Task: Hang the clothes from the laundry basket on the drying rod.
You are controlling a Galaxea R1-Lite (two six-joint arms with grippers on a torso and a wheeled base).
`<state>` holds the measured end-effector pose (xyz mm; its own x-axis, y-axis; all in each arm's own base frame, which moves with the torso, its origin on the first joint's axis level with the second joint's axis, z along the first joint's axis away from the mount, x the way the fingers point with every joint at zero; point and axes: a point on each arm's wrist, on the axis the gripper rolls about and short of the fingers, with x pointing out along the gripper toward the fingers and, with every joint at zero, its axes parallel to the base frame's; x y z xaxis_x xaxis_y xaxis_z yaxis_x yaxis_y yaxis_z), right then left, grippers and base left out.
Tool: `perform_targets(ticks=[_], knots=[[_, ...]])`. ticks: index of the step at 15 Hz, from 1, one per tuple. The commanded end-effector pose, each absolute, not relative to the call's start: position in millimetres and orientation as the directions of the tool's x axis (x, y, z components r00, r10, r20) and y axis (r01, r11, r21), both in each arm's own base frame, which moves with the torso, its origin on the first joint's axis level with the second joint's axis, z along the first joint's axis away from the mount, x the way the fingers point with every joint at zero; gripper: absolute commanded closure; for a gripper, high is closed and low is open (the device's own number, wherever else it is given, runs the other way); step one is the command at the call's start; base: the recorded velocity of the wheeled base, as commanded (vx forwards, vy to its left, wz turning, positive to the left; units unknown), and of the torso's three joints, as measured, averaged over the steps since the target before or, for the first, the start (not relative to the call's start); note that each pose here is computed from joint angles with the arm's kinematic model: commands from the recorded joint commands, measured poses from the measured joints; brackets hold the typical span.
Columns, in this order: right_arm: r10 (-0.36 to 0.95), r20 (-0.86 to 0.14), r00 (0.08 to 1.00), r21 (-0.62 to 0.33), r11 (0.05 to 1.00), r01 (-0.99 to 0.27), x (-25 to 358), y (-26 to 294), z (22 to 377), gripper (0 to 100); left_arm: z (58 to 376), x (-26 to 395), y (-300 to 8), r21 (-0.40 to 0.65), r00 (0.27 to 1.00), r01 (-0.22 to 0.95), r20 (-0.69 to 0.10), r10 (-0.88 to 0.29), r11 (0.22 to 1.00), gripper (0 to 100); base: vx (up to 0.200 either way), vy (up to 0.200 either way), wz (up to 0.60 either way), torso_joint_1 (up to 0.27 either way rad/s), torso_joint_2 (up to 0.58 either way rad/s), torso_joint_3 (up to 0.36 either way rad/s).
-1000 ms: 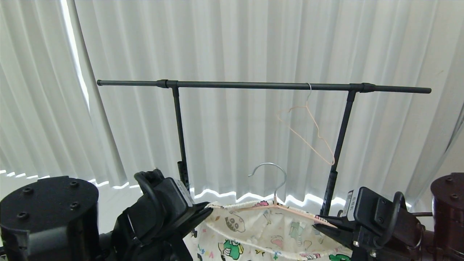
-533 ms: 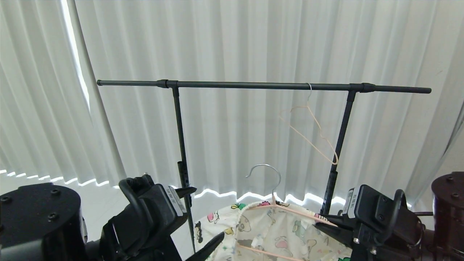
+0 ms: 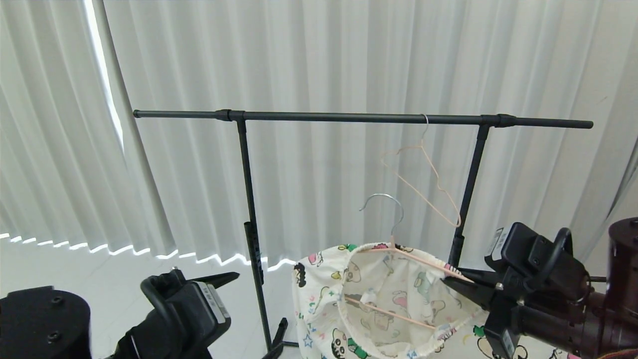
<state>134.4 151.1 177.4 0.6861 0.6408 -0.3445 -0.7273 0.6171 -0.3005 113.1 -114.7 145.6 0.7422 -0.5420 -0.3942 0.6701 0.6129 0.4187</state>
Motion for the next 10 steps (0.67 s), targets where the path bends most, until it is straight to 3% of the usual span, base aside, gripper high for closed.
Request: perform_targets(ticks=[1, 3, 6, 9, 10], knots=[[0.586, -0.325, 0.742, -0.306, 0.677, -0.669, 141.5, 138.0, 181.8, 100, 145.8, 108.9, -91.0, 0.441, 0.833, 0.549, -0.356, -0.423, 0.71, 0, 0.0, 0.0, 0.0, 0.0, 0.0, 0.0], [0.53, -0.317, 0.786, -0.307, 0.727, -0.614, 148.9, 126.2, 183.8, 100, 152.0, 112.6, -62.1, 0.454, 0.929, 0.342, -0.296, -0.222, 0.823, 0, 0.0, 0.0, 0.0, 0.0, 0.0, 0.0], [0.486, -0.316, 0.815, -0.27, 0.777, -0.568, 160.8, 122.2, 184.6, 100, 158.2, 107.2, -29.7, 0.455, 0.974, 0.118, -0.226, -0.014, 0.882, 0, 0.0, 0.0, 0.0, 0.0, 0.0, 0.0], [0.465, -0.251, 0.849, -0.153, 0.847, -0.509, 182.6, 136.5, 205.2, 100, 167.1, 93.5, -23.8, 0.527, 0.99, 0.085, -0.143, -0.01, 0.846, 0, 0.0, 0.0, 0.0, 0.0, 0.0, 0.0], [0.45, -0.238, 0.861, -0.149, 0.859, -0.49, 188.7, 140.6, 209.6, 100, 168.0, 92.9, -23.6, 0.531, 0.991, 0.083, -0.137, -0.011, 0.844, 0, 0.0, 0.2, 0.0, -0.002, 0.0, 0.007]])
